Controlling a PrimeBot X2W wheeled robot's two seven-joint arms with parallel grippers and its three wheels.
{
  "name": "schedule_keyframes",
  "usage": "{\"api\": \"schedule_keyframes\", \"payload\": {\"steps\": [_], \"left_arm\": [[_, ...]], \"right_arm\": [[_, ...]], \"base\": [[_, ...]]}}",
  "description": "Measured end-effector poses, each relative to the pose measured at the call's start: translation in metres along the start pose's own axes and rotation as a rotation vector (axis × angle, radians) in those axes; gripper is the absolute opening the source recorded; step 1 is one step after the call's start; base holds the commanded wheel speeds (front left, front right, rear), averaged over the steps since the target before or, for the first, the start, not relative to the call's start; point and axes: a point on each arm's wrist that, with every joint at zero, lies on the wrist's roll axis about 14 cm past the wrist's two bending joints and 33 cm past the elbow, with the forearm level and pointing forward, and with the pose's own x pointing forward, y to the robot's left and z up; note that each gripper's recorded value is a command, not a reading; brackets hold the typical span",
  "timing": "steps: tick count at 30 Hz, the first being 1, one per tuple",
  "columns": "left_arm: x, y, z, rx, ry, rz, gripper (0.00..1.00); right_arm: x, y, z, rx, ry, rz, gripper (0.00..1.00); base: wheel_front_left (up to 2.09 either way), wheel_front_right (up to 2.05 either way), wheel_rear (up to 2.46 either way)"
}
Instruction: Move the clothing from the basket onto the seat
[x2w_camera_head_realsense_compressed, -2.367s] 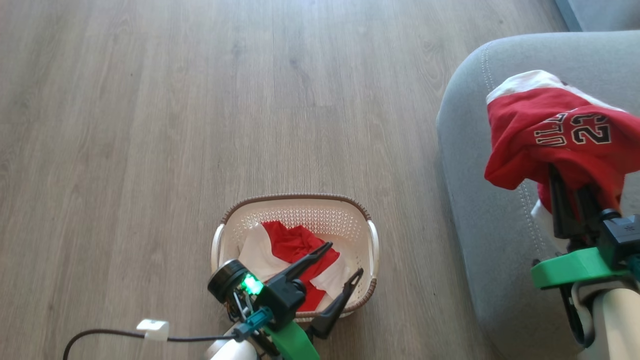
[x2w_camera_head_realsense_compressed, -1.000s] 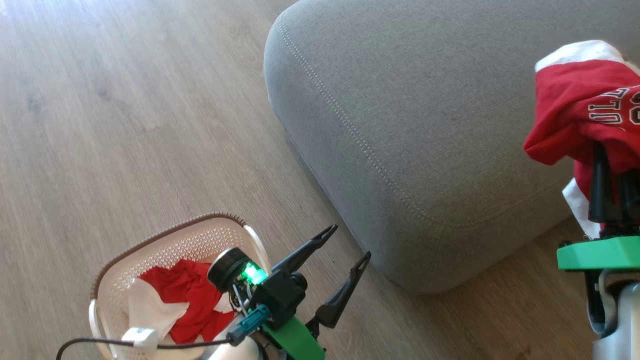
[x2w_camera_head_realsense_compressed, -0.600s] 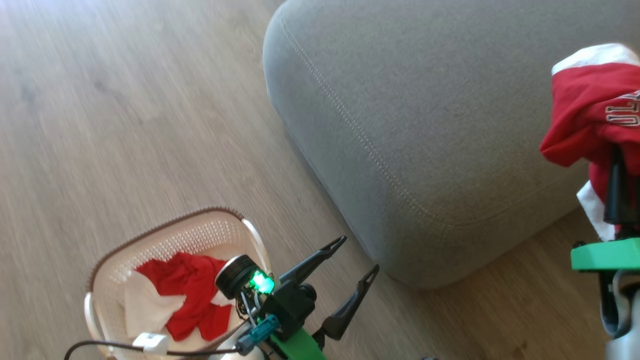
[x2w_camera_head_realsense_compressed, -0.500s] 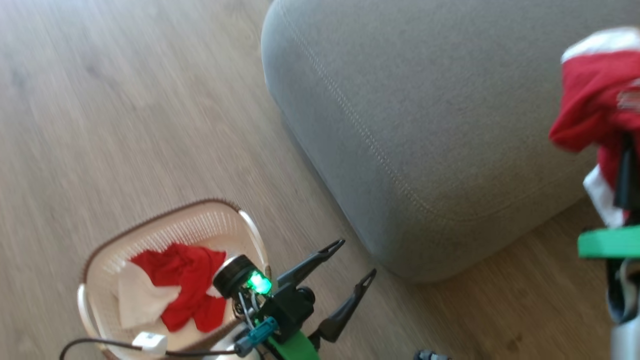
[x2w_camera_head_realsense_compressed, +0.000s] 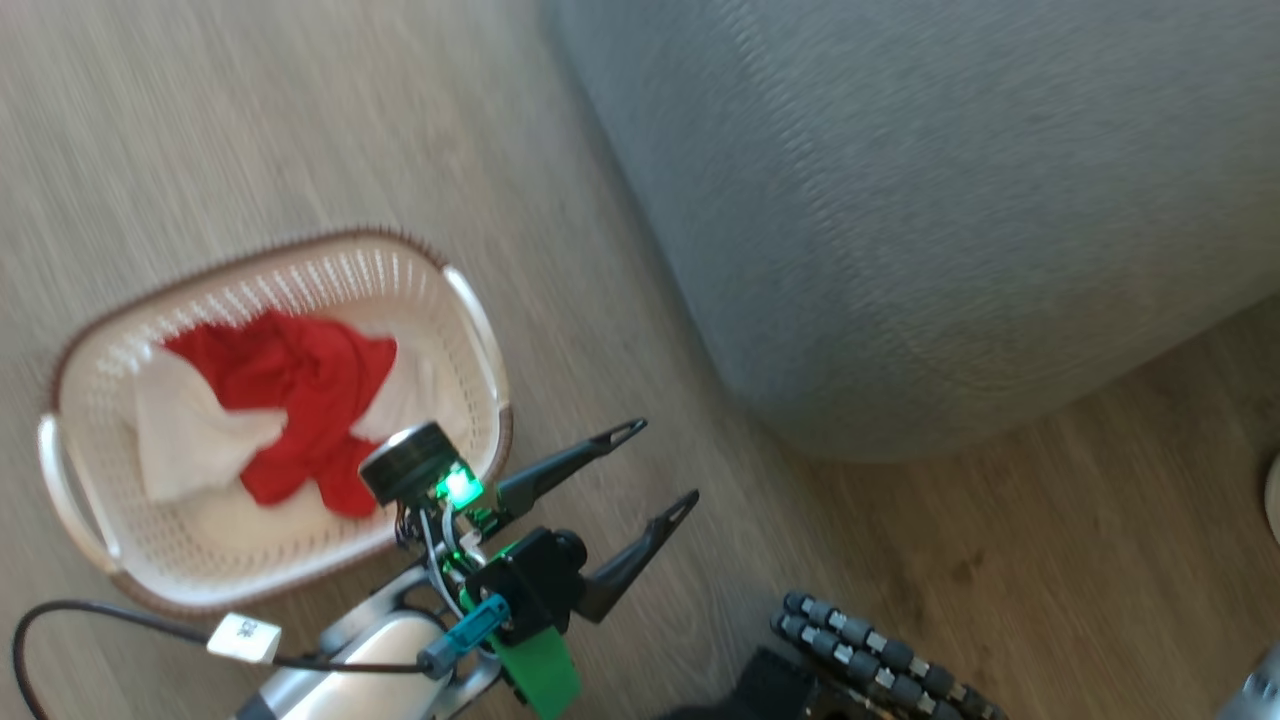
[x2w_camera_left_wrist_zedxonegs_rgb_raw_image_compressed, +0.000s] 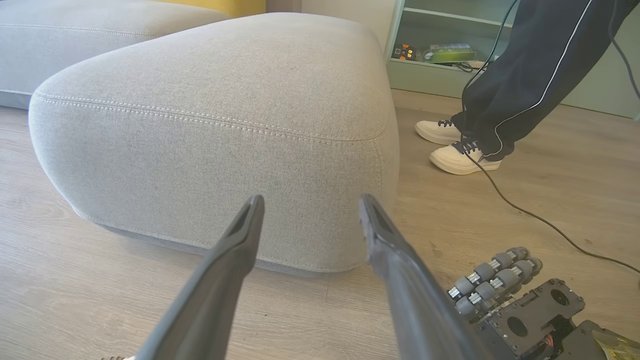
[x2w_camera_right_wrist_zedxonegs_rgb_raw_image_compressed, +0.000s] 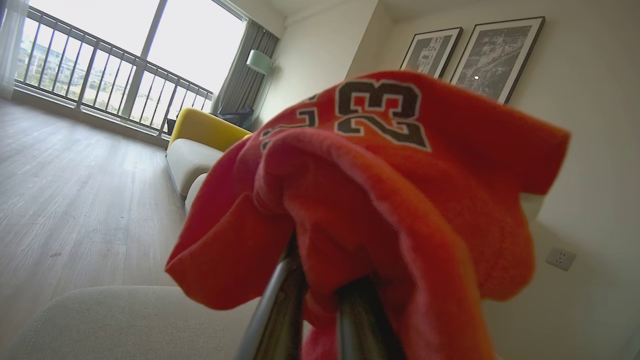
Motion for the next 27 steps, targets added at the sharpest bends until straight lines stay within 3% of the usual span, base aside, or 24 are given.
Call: {"api": "schedule_keyframes", "payload": {"steps": [5, 10, 21, 27], "left_arm": [[-0.003, 0.018, -0.023, -0.039, 0.003, 0.022, 1.0], [-0.015, 0.037, -0.051, -0.077, 0.037, 0.064, 1.0], [-0.03, 0.062, -0.074, -0.115, 0.058, 0.148, 1.0], [-0.038, 0.07, -0.083, -0.125, 0.076, 0.181, 1.0]], "right_arm": [[0.042, 0.02, -0.026, -0.02, 0.014, 0.023, 0.0], [0.072, 0.046, -0.07, 0.03, 0.087, 0.028, 0.0], [0.092, 0.092, -0.162, 0.08, 0.304, 0.048, 0.0], [0.067, 0.132, -0.228, 0.117, 0.532, 0.104, 0.0]], "base": [[0.0, 0.0, 0.0], [0.0, 0.0, 0.0], [0.0, 0.0, 0.0], [0.0, 0.0, 0.0]]}}
